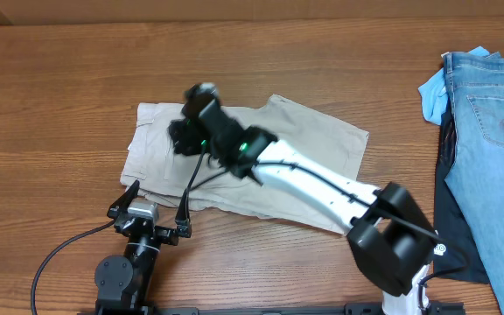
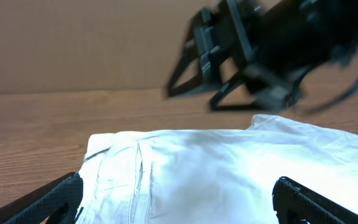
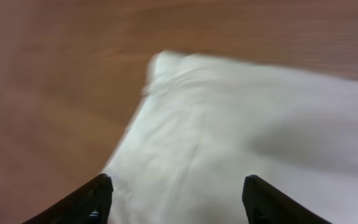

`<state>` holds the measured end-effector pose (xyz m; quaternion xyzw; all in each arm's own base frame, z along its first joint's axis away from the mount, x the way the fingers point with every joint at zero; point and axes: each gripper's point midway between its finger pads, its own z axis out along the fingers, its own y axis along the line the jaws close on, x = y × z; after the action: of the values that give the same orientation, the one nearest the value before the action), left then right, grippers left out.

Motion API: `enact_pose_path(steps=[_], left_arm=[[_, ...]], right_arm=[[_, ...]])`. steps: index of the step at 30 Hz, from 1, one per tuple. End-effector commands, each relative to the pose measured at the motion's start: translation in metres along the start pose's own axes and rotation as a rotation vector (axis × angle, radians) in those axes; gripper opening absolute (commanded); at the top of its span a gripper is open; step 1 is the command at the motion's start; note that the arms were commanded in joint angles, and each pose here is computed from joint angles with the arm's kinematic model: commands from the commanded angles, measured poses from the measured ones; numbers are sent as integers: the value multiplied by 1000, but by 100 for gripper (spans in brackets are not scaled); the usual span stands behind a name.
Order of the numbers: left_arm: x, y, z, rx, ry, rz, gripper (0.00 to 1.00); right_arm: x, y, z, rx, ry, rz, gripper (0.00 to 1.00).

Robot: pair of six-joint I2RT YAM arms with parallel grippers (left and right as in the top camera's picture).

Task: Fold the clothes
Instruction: 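Lift the beige pants and drag them left onto the open table, then release the pants and move the right gripper to their right edge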

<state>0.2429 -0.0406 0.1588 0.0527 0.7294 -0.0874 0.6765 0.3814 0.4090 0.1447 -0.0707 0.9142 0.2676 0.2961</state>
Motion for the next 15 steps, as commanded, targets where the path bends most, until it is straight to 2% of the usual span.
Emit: enact_pose_path(steps=[1, 5, 8, 11, 13, 14, 15], left_arm=[[0, 2, 0, -12, -4, 16, 100], [0, 2, 0, -12, -4, 16, 100], [0, 2, 0, -12, -4, 16, 100], [0, 2, 0, -12, -4, 16, 100], [0, 2, 0, -12, -4, 16, 100], [0, 2, 0, -12, -3, 16, 100], [0, 2, 0, -12, -4, 16, 100]], right_arm=[[-82, -42, -61, 141, -172, 60, 72], [-103, -119, -115, 328, -157, 160, 81], [-96, -179, -154, 462, -93, 250, 90], [-67, -239, -190, 607, 43, 361, 92], [-47, -262, -202, 640, 129, 434, 92], [-36, -271, -207, 641, 177, 481, 90], [-29, -276, -209, 632, 212, 517, 82]])
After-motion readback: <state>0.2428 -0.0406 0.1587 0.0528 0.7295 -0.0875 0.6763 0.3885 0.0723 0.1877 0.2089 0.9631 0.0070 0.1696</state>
